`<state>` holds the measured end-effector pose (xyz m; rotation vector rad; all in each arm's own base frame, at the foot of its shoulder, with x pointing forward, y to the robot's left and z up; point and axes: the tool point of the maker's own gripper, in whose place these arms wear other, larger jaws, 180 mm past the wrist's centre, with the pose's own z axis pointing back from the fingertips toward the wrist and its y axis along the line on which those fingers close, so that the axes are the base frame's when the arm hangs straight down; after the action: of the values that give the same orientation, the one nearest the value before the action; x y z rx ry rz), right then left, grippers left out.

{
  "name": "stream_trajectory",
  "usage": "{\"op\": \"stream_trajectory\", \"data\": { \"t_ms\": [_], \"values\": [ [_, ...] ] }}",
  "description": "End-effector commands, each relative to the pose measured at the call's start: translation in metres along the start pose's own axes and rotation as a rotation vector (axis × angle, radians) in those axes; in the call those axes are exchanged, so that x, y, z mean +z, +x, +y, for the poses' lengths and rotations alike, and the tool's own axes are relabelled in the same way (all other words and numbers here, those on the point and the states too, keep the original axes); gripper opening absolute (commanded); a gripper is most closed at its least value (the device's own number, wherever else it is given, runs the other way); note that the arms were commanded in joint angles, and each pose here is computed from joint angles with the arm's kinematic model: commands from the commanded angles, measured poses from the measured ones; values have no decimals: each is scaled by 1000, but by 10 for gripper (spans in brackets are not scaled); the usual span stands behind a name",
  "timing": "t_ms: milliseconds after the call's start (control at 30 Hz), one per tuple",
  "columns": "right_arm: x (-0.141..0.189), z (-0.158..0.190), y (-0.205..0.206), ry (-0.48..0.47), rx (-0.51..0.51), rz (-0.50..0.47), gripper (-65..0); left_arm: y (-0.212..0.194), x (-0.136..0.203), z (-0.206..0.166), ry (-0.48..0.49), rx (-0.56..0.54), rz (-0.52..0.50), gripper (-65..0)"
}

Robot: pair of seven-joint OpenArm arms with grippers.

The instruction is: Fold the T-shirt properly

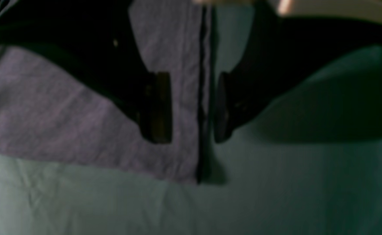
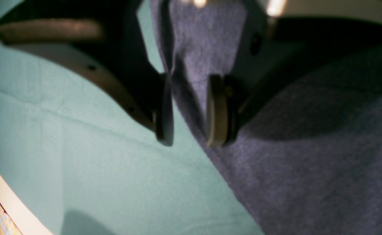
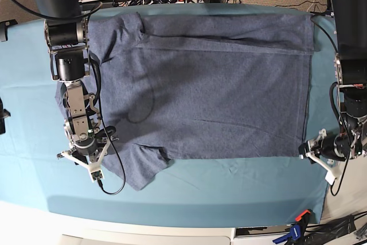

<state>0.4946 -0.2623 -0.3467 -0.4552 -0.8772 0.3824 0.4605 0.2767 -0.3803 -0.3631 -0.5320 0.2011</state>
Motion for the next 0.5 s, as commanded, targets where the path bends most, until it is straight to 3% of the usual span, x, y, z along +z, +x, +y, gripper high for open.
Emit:
{"op": "stream_trajectory", "data": {
  "t_ms": [0,233,467],
  "values": [
    [3,-19,26,-38,-8,-58,-465,23,11,-3,-9,-4,-56,-416],
    [3,-18,25,-38,-9,-55,-465,2,-1,0,-1,-9,-16,-418],
    [2,-18,24,-38,-8,-49,-465,-7,-18,-30,-66,-21,-4,-418]
  ]
}}
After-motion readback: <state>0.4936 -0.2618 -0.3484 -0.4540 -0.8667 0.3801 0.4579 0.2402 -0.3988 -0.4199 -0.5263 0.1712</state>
